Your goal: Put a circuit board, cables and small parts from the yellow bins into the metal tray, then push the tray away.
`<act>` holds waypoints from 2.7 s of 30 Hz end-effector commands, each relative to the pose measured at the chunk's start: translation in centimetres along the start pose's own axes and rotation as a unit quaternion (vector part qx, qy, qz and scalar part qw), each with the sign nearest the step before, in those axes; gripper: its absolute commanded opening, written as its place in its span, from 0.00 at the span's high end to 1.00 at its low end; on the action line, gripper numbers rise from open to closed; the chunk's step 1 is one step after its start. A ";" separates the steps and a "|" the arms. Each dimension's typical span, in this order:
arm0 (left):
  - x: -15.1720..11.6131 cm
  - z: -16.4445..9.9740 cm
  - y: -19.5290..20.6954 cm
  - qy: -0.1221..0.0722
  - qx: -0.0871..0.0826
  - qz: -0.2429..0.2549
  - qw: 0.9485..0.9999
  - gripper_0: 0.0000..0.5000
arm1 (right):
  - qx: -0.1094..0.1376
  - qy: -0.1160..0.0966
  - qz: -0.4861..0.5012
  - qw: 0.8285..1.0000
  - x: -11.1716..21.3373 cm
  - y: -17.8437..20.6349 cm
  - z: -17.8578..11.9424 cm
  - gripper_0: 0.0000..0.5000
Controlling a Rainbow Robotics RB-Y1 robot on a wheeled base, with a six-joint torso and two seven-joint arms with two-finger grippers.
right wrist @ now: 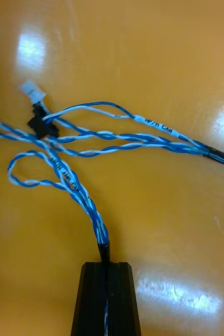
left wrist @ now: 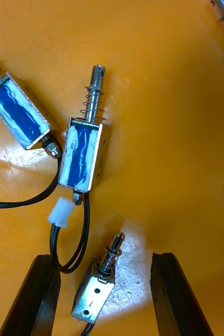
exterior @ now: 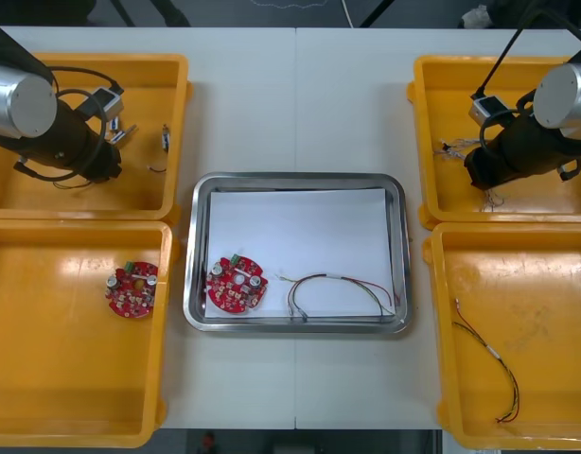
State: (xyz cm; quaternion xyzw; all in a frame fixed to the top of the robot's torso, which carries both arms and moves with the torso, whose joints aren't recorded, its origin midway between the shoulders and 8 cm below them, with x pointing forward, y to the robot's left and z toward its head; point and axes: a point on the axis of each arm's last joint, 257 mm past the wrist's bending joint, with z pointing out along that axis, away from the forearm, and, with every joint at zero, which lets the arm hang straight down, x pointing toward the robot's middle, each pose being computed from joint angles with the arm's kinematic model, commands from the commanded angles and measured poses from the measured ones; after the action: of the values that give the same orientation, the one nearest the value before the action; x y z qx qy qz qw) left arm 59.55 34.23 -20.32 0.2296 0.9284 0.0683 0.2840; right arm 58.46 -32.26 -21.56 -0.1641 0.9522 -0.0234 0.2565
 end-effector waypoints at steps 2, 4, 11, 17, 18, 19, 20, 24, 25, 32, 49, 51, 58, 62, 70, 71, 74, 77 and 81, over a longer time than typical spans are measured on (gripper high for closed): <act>0.2 -1.4 1.9 0.002 -0.021 0.069 0.997 0.00 | 0.001 -0.030 -0.027 0.999 -1.8 -0.4 -4.6 1.00; 0.5 -1.3 2.2 0.007 -0.027 0.074 0.997 0.00 | 0.002 -0.032 -0.034 0.999 -2.0 -0.3 -6.5 1.00; 1.3 -0.9 2.4 0.015 -0.032 0.079 0.996 0.00 | 0.016 -0.023 -0.060 0.998 -1.4 -0.3 -11.3 1.00; 2.3 -0.2 2.3 0.018 -0.031 0.080 0.996 0.00 | 0.027 -0.018 -0.079 0.996 -0.8 -0.2 -14.2 1.00; 2.5 -0.1 2.3 0.020 -0.030 0.080 0.996 0.00 | 0.030 -0.022 -0.082 0.996 -0.9 -0.2 -14.5 1.00; 2.6 0.0 2.2 0.020 -0.031 0.082 0.996 0.00 | 0.034 -0.029 -0.085 0.995 -1.2 -0.2 -14.9 1.00; 2.6 0.2 2.1 0.020 -0.031 0.084 0.996 0.00 | 0.036 -0.034 -0.085 0.995 -1.4 -0.2 -15.2 1.00; 2.6 0.5 2.1 0.017 -0.038 0.092 0.995 0.21 | 0.041 -0.057 -0.093 0.993 -2.2 -0.2 -16.6 1.00; 2.5 0.6 2.0 0.017 -0.036 0.090 0.995 0.81 | 0.043 -0.065 -0.101 0.992 -2.5 0.0 -17.0 1.00; 2.2 0.4 2.0 0.012 -0.035 0.087 0.996 1.00 | 0.037 -0.091 -0.134 0.986 -3.5 1.4 -18.5 1.00; -0.9 -7.4 0.0 0.016 -0.019 0.012 1.000 1.00 | 0.051 -0.092 -0.176 0.979 -3.6 1.1 -19.5 1.00; -1.4 -8.3 -1.2 0.015 -0.017 0.001 1.000 1.00 | 0.055 -0.089 -0.178 0.978 -3.5 1.0 -19.4 1.00; -2.5 -10.2 -5.5 0.010 0.001 -0.033 0.999 1.00 | 0.063 -0.086 -0.183 0.977 -3.5 0.7 -19.4 1.00; -3.3 -11.7 -9.4 0.007 0.013 -0.061 0.998 1.00 | 0.064 -0.085 -0.184 0.977 -3.5 0.7 -19.4 1.00; -3.9 -13.2 -15.8 0.024 0.032 -0.085 0.996 0.99 | 0.064 -0.085 -0.184 0.977 -3.5 0.7 -19.4 1.00; -3.9 -13.1 -16.2 0.025 0.032 -0.086 0.995 1.00 | 0.064 -0.085 -0.184 0.977 -3.5 0.7 -19.4 1.00; -4.2 -12.3 -18.2 0.026 0.028 -0.094 0.995 1.00 | 0.064 -0.085 -0.184 0.977 -3.5 0.7 -19.4 1.00; -4.5 -11.4 -20.1 0.021 0.024 -0.105 0.994 1.00 | 0.062 -0.086 -0.184 0.977 -3.5 0.8 -19.3 1.00; -4.4 -9.8 -22.1 0.021 0.017 -0.101 0.995 1.00 | 0.062 -0.086 -0.185 0.977 -3.5 0.8 -19.4 1.00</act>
State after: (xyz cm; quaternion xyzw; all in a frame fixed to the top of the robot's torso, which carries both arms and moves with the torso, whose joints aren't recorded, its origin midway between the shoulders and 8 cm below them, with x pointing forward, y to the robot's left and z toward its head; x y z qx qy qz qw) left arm 48.02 16.02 -16.93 0.1737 0.9562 0.0455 0.2311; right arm 51.74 -29.94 -4.56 -0.3103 0.8865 -0.0841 0.3327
